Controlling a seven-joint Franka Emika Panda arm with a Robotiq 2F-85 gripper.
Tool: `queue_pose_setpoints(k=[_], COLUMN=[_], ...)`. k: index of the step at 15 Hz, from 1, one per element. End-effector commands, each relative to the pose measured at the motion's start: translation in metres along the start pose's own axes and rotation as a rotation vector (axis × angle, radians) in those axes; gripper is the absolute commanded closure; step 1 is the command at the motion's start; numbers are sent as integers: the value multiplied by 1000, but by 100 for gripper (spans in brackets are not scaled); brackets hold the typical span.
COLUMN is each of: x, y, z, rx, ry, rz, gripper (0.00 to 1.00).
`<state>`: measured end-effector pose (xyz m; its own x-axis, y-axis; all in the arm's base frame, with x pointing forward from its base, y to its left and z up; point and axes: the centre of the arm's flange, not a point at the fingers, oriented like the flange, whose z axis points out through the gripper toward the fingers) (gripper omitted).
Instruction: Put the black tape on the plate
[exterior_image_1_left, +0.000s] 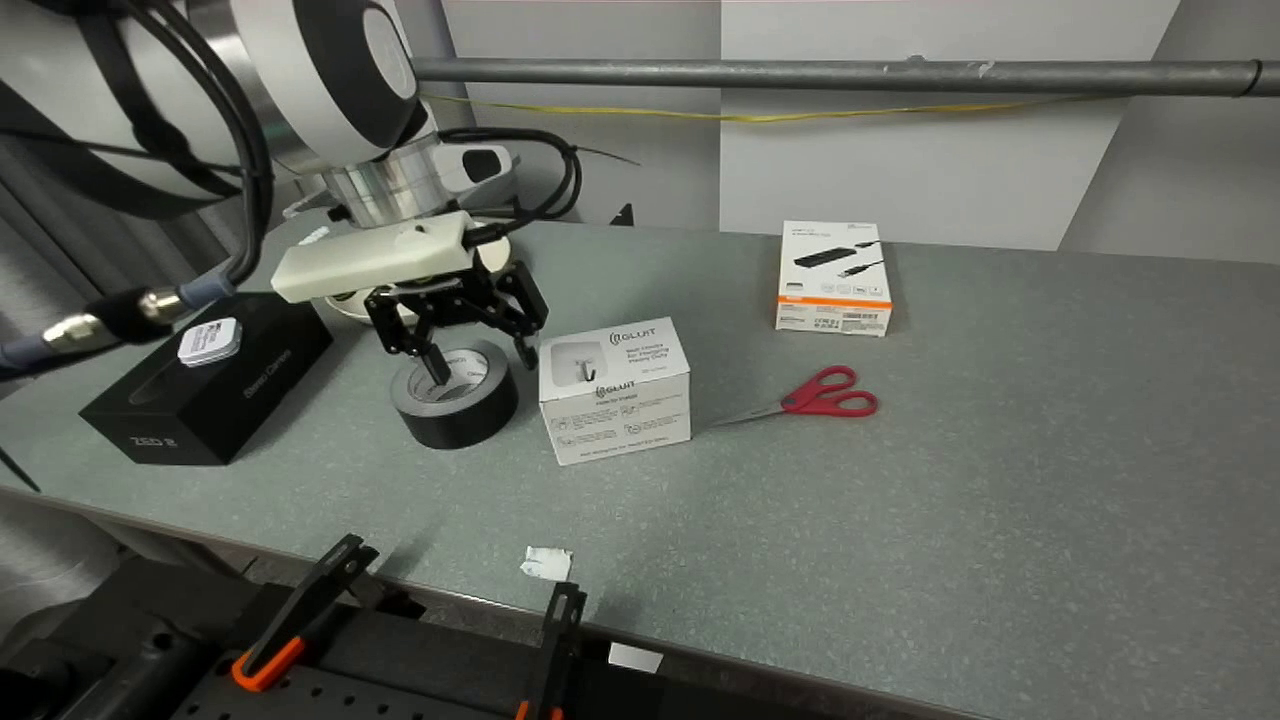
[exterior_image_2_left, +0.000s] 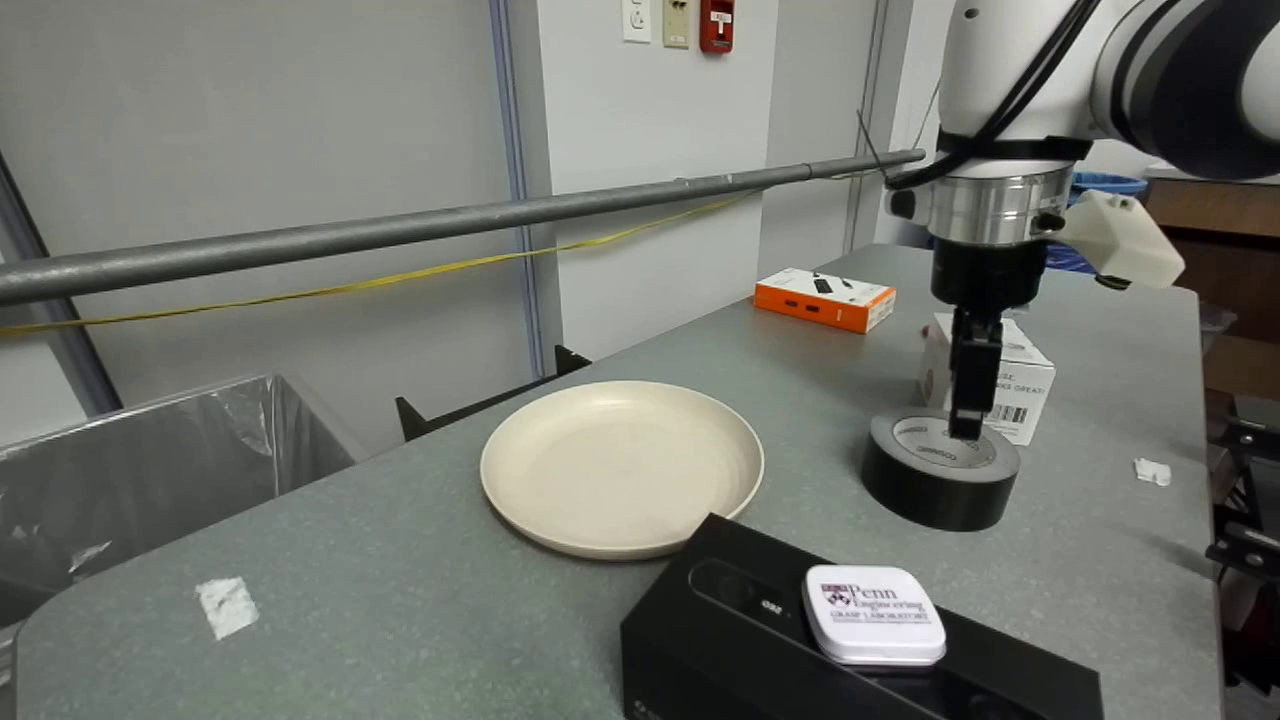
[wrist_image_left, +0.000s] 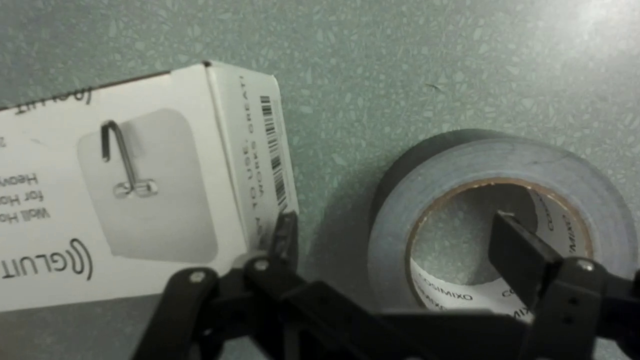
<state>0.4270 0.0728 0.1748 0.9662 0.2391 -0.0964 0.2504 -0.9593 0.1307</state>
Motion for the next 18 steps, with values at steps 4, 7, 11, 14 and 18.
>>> queue_pose_setpoints(k=[4,7,11,14,18], x=[27,35,40,40,37], y=[-15,-12,-2,5,0], z=[31,30,23,13,-29], rx=[22,26,16,24,64], ry=[20,27,16,6,61], rz=[-22,-6,50,87,110], gripper=[26,49,81,94,94])
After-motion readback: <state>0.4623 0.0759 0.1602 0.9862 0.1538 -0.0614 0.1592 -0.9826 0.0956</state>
